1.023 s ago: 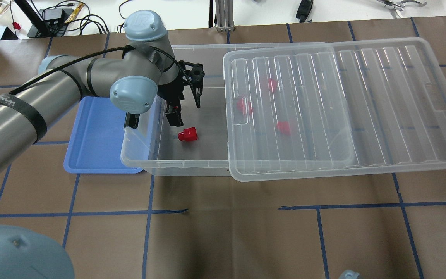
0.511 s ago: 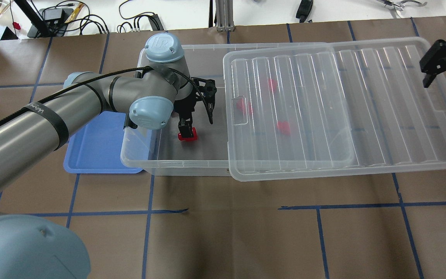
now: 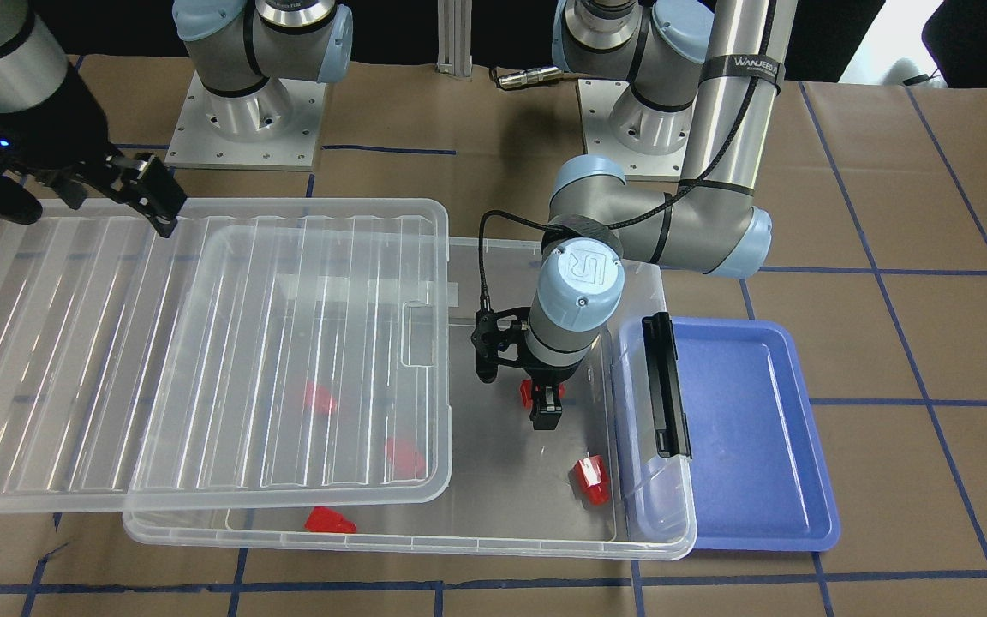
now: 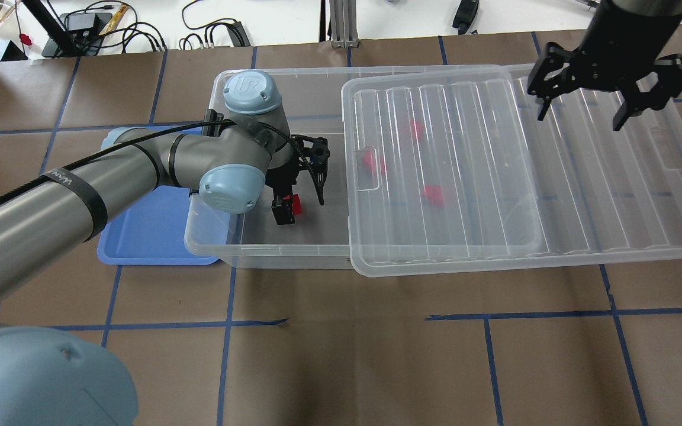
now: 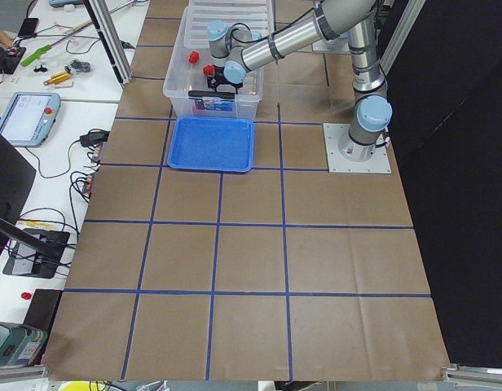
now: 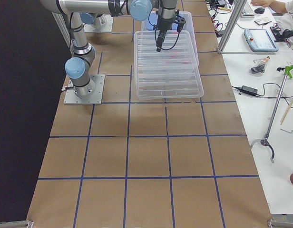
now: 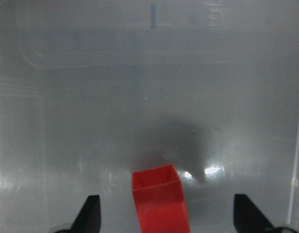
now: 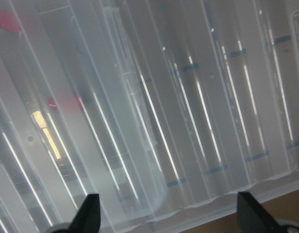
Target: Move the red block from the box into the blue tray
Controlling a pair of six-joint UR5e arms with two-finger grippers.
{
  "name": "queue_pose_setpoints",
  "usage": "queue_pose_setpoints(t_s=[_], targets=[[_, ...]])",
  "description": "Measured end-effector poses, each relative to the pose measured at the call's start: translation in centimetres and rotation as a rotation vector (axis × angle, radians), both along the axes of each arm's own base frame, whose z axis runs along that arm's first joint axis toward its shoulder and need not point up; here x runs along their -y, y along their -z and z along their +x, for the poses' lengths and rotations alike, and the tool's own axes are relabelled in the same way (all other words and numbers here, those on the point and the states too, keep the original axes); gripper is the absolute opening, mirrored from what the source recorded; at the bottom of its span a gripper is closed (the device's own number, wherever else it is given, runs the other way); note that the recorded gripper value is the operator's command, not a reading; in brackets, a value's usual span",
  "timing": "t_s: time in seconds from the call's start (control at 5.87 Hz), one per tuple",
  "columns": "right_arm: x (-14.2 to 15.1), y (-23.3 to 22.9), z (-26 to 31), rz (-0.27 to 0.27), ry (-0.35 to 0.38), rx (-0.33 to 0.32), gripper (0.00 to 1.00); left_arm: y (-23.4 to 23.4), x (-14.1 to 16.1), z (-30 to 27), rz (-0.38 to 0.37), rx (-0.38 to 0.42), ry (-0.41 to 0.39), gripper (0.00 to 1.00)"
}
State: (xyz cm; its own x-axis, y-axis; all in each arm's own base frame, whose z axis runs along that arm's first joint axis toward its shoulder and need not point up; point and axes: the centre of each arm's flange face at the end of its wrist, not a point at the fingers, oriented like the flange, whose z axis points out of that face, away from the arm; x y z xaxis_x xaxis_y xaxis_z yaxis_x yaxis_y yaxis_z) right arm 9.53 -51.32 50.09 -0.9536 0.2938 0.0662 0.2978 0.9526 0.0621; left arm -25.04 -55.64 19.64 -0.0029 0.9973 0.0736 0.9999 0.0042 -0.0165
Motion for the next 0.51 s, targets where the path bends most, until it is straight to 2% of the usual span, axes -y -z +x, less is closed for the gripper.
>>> queue_pose_setpoints(t_s=[0.17,0.51], targets=[[-0.06,0.16,1.36,0.000,0.001,0.008,1.00,0.16,-0.09,0.03,0.004,-0.001,0.001,0.26],[-0.03,0.29,1.86,0.001,0.000,0.012,1.00,0.43,-0.29,0.11,0.011,0.004,0.004,0.08]])
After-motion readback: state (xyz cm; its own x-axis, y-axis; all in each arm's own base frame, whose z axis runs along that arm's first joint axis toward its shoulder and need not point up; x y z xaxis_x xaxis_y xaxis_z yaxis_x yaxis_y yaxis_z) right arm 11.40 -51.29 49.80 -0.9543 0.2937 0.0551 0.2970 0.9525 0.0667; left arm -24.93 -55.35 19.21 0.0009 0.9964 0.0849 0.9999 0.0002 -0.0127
